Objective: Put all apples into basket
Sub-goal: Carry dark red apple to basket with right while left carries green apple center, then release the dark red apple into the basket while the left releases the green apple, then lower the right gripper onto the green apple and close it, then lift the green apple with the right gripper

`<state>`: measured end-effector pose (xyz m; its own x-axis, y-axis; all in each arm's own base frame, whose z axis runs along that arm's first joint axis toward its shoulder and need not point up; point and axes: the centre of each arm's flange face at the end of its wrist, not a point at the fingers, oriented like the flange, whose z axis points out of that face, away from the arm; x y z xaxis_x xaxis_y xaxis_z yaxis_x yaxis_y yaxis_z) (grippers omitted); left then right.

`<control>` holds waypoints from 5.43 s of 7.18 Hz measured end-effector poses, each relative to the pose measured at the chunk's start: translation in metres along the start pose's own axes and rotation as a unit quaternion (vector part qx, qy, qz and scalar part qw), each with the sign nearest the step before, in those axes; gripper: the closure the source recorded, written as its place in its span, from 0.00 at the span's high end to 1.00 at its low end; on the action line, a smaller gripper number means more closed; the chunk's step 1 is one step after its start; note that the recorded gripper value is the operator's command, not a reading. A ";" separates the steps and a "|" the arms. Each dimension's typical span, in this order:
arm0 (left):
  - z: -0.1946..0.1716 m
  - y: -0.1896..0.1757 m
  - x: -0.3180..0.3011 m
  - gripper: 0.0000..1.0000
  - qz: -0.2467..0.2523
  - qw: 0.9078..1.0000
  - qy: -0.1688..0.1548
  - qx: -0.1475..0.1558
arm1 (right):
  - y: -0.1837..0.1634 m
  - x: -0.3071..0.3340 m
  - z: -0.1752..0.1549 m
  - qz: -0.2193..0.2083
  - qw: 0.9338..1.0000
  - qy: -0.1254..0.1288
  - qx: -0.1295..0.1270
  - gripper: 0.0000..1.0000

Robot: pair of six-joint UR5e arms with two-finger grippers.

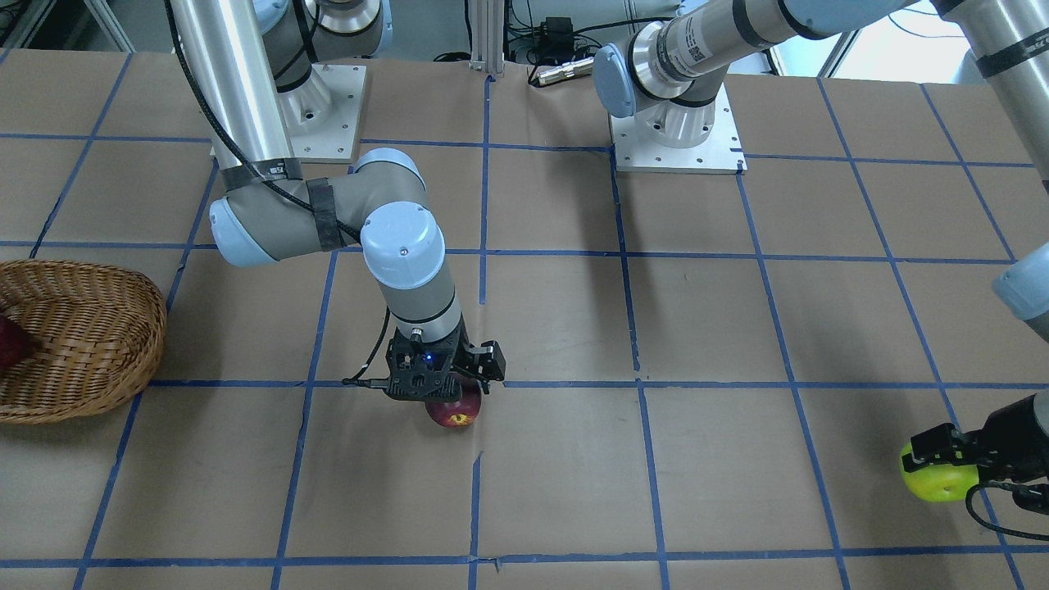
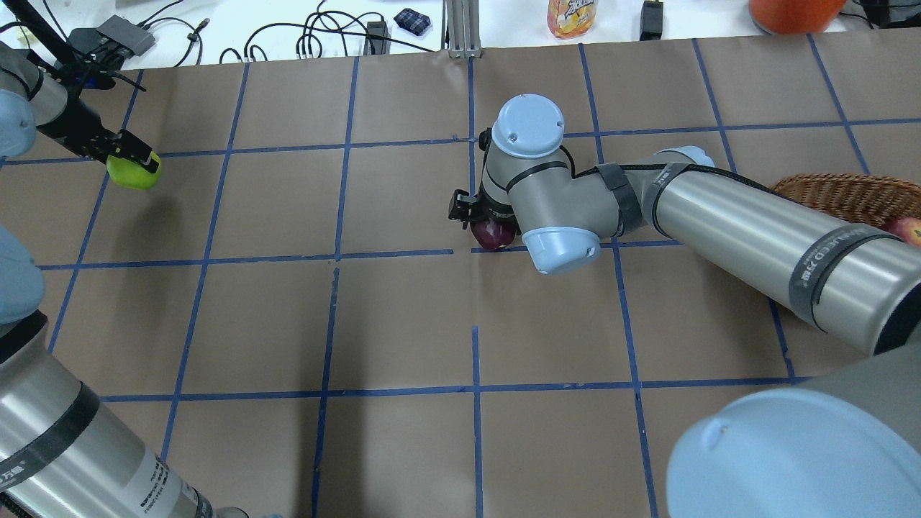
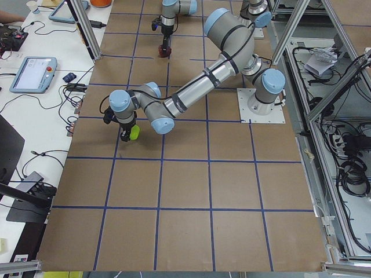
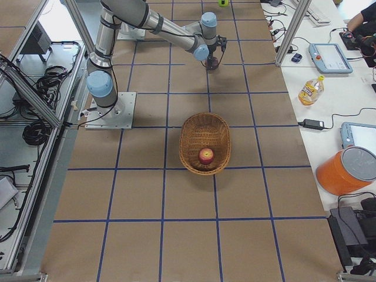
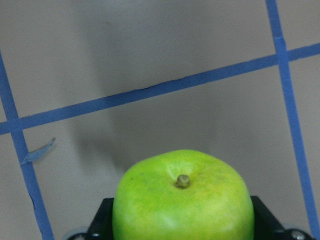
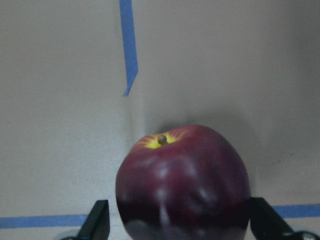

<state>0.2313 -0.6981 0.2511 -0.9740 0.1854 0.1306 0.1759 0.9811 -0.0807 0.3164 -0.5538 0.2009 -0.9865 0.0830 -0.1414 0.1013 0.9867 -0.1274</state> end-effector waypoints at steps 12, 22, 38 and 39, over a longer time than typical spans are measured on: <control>0.098 0.011 0.528 0.49 -0.124 0.991 0.035 0.032 | -0.014 0.270 -0.123 -0.062 0.993 0.096 -0.019 0.41; -0.078 0.023 0.456 1.00 -0.143 0.989 0.027 0.038 | -0.025 0.507 -0.153 -0.164 0.985 0.054 -0.029 1.00; -0.220 0.100 0.374 1.00 -0.163 0.985 -0.051 -0.028 | 0.006 -0.061 0.013 -0.056 0.998 -0.012 0.027 0.72; -0.219 0.100 0.375 1.00 -0.163 0.985 -0.051 -0.029 | 0.005 -0.061 0.018 -0.057 0.998 -0.011 0.029 0.45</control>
<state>-0.0848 -0.5186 0.5086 -0.9888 -0.1434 0.0407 -0.1433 0.9897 0.0061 0.3800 -0.5562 0.1908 -0.9890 -0.0326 -0.1444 -0.0032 0.9799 -0.1995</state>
